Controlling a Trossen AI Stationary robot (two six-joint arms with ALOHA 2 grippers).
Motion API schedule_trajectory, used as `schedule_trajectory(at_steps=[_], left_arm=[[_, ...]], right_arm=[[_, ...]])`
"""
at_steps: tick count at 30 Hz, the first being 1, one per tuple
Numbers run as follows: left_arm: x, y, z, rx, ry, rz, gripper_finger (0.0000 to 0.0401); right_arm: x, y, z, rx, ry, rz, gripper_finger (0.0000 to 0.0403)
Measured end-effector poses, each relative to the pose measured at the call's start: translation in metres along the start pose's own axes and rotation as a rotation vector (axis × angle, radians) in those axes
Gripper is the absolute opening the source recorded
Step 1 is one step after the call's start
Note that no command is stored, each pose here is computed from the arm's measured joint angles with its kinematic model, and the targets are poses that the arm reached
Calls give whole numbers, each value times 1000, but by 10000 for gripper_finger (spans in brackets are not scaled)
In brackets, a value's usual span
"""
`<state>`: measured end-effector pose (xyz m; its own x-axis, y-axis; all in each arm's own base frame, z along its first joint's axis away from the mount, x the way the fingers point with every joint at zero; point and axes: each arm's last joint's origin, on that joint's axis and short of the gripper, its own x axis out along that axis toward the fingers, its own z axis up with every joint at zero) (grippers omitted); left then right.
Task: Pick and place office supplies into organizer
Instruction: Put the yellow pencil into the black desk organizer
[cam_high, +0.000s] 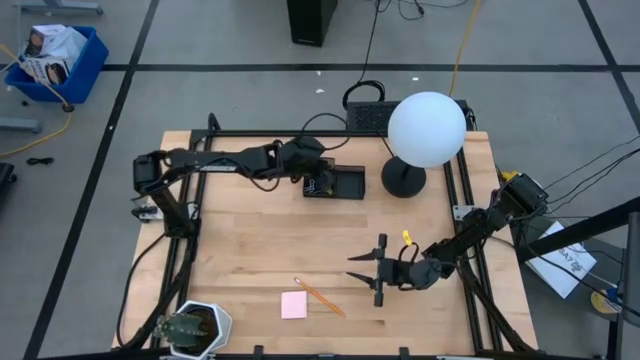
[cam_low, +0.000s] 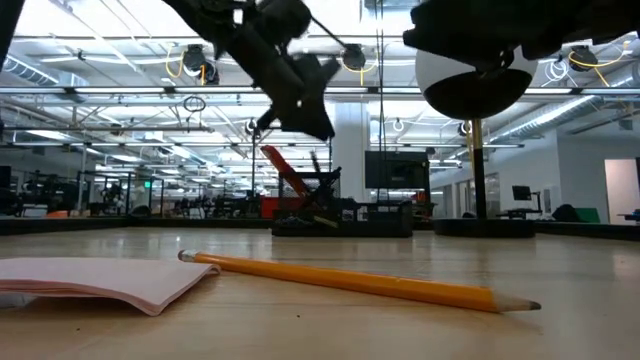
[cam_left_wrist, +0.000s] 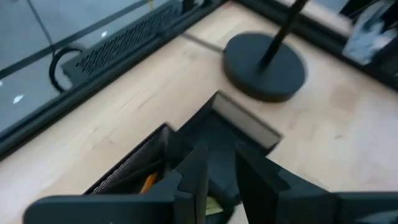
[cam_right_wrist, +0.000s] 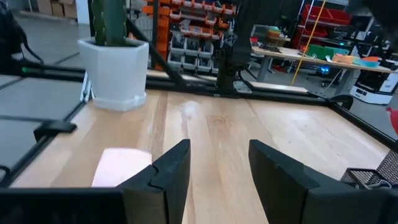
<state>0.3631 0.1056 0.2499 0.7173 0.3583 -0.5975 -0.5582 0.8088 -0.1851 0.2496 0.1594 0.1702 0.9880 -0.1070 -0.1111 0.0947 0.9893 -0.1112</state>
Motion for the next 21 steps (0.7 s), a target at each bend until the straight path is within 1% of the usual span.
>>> schedule_trajectory(at_steps=[5, 8, 10, 12, 15, 18, 21], left_arm=[[-33, -13, 12, 9, -69, -58, 85], [-56, -24, 13, 7, -67, -113, 85], [-70, -35, 12, 21, -75, -154, 85], [-84, -47, 8, 43, -76, -195, 85], [-101, -69, 1, 92, -104, -249, 85], [-114, -92, -10, 152, -121, -275, 85], [-122, -109, -25, 212, -131, -265, 85]], right_arm=[[0, 0, -6, 5, 51, 3, 155], [0, 0, -10, 72, 83, 3, 155], [-1, 2, -15, 110, 115, 29, 155], [1, 4, -23, 150, 147, 45, 155], [3, 10, -40, 176, 190, 45, 155], [4, 19, -57, 189, 208, 55, 155], [7, 33, -61, 201, 180, 87, 155]])
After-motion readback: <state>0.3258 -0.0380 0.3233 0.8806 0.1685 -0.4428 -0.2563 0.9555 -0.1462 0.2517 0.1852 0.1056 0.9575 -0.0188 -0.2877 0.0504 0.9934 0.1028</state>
